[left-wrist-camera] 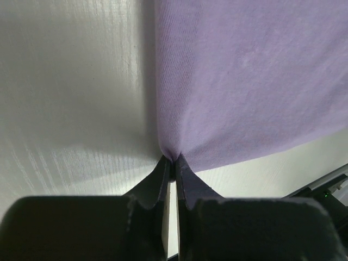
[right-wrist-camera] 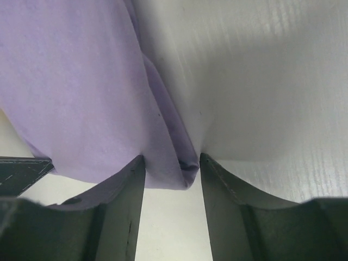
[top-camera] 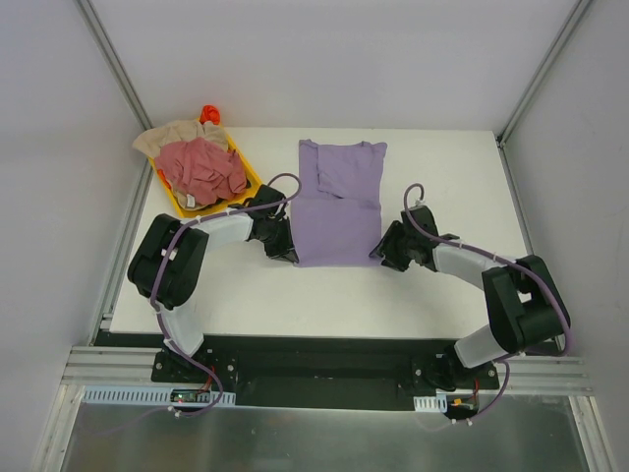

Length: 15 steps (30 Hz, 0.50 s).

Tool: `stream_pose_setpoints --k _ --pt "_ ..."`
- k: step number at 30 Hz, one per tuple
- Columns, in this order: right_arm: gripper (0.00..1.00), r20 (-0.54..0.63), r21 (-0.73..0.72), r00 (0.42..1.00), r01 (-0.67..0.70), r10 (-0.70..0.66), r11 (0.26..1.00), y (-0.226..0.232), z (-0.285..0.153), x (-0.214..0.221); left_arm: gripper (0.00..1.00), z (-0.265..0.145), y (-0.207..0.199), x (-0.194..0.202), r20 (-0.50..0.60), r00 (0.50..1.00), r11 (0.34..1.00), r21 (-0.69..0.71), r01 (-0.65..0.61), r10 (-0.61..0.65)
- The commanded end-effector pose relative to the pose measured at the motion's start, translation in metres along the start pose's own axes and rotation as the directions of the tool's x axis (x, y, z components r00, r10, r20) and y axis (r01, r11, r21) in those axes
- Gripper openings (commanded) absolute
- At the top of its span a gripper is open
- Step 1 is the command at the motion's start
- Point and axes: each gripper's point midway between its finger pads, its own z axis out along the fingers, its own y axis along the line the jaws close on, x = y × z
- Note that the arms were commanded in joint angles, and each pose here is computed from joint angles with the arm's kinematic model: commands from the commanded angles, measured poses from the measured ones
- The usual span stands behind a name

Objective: Fold and stack the t-shirts
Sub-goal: Grab one side of the 2/3 rectangular tshirt with both arms

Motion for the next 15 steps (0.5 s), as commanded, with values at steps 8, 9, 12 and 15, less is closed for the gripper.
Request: stream_pose_setpoints --k 8,9,12,15 --pt "0.17 -0.055 0.044 0.998 -0.024 0.026 0.999 -0.021 0.007 0.021 0.00 0.006 0.015 0.013 -0.022 1.000 0.998 -0.067 0.015 -0.016" --pt "0.12 -0.056 0.045 0.998 -0.022 0.025 0.999 -0.021 0.007 0.021 0.00 0.005 0.016 0.012 -0.018 1.000 0.997 -0.070 0.017 -0.019" --pt "0.01 -0.058 0.038 0.998 -0.007 0.009 0.999 -0.024 0.005 0.024 0.00 0.002 0.015 0.014 -0.014 1.000 0.997 -0.068 0.018 -0.019" --pt "0.01 -0.093 0.008 0.995 0.029 -0.028 1.000 -0.025 -0.006 0.036 0.00 -0.006 0.019 0.019 0.002 1.000 0.997 -0.070 0.024 -0.024"
